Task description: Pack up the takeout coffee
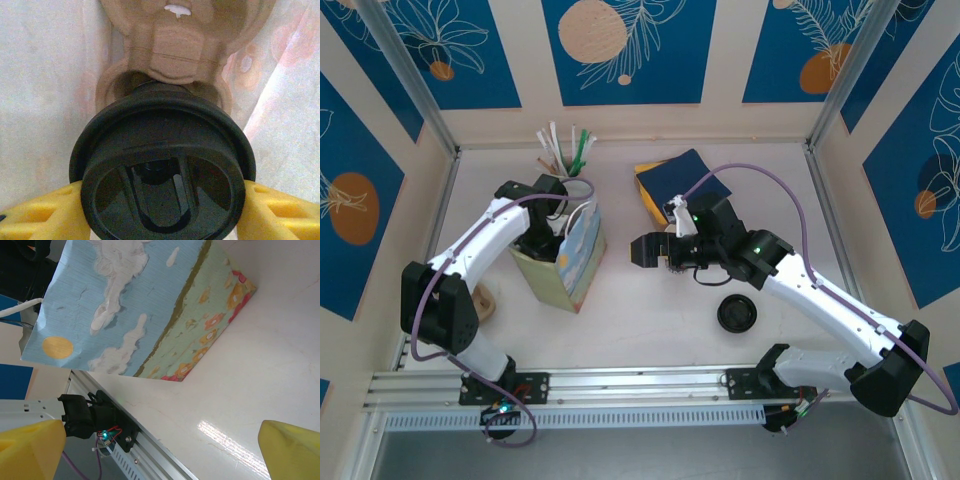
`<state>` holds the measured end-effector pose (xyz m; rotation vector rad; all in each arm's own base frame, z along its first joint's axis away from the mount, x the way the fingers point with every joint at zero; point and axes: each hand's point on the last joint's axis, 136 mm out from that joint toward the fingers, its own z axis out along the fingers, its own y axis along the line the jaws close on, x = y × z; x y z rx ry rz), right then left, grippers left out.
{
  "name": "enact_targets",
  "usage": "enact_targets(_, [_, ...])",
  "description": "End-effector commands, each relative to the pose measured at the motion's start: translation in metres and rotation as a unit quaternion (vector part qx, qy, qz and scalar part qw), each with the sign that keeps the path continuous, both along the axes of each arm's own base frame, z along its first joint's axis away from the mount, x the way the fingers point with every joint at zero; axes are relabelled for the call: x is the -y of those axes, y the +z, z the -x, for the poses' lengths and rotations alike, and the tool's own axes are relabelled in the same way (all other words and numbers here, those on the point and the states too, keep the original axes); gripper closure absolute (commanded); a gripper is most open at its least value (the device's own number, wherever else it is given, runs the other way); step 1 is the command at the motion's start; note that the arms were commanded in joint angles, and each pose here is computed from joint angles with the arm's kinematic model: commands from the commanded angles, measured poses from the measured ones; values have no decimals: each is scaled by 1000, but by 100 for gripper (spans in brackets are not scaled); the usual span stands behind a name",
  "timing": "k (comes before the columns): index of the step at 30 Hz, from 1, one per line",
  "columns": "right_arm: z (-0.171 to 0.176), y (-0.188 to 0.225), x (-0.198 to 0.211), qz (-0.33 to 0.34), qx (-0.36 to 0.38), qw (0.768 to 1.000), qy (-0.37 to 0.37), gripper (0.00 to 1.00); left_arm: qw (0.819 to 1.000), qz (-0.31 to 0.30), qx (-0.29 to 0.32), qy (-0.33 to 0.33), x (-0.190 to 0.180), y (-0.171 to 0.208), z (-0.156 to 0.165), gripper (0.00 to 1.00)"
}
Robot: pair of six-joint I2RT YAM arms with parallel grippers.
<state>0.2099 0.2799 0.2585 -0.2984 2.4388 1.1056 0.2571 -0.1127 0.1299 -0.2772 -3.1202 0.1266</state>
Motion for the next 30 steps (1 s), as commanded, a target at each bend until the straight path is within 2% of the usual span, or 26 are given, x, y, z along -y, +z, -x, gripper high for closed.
enact_targets(1, [2,3,-4,-7,1,1000,9,1,999,-35,-15,20,-15,-14,-3,36])
enact_targets(9, [2,2,-4,-6,-1,1000,8,1,999,-35,-15,20,-15,-15,-3,36])
enact_targets(12, [2,2,-4,-6,0,1000,8,1,999,-35,-16,20,-15,-15,-3,32])
enact_targets(30, [2,2,-4,-6,-1,1000,8,1,999,-34,-15,21,-15,-14,-3,33])
